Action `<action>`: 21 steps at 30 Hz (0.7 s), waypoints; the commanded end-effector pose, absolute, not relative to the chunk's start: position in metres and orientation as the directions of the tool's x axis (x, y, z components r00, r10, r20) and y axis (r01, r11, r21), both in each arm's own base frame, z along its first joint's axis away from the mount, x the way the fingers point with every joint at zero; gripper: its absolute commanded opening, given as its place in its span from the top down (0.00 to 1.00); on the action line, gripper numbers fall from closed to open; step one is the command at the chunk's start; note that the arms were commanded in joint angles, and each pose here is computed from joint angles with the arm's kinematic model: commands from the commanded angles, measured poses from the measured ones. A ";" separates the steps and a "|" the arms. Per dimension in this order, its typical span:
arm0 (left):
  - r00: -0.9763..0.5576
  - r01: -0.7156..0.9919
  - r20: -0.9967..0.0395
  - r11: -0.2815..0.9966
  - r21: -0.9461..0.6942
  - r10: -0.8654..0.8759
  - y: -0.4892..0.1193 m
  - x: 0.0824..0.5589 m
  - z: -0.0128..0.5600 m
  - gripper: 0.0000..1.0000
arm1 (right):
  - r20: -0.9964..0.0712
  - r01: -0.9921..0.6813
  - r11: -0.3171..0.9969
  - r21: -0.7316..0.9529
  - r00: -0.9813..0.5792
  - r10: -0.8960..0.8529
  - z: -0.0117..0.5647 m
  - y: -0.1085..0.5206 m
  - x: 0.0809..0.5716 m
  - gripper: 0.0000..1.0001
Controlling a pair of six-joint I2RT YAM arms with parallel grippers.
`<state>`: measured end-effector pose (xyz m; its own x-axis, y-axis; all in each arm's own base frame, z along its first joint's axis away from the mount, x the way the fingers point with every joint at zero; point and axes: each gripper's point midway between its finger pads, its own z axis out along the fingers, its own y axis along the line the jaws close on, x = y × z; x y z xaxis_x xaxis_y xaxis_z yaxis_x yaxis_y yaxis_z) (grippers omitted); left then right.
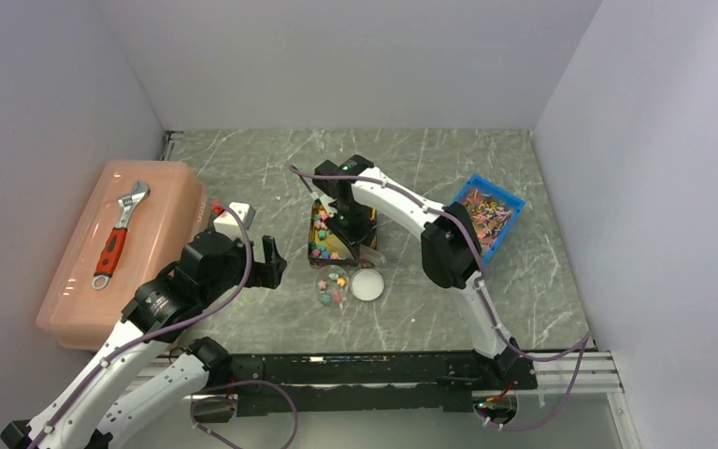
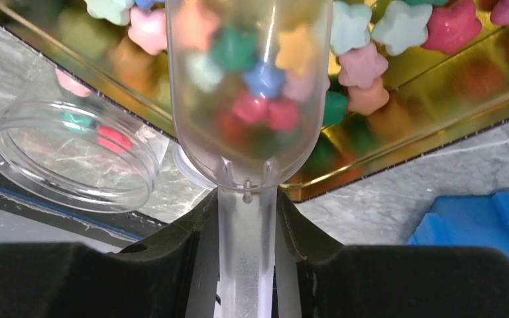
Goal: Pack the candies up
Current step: Scoop the fake candies from the storage box.
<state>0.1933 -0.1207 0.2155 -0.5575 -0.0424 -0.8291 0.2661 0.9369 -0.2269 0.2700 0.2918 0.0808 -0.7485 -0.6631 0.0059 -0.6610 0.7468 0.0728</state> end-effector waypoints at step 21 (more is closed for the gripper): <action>-0.563 0.248 -0.825 0.946 -0.208 -0.034 -0.119 0.197 0.211 0.01 | -0.142 -0.633 0.764 0.127 -0.774 -0.617 0.049 0.331 0.336 1.00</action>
<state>0.1948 -0.1215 0.2114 -0.5703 -0.0333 -0.8208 0.2612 0.9400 -0.2196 0.3126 0.3210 0.0482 -0.7723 -0.6337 -0.0453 -0.6329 0.7612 0.1417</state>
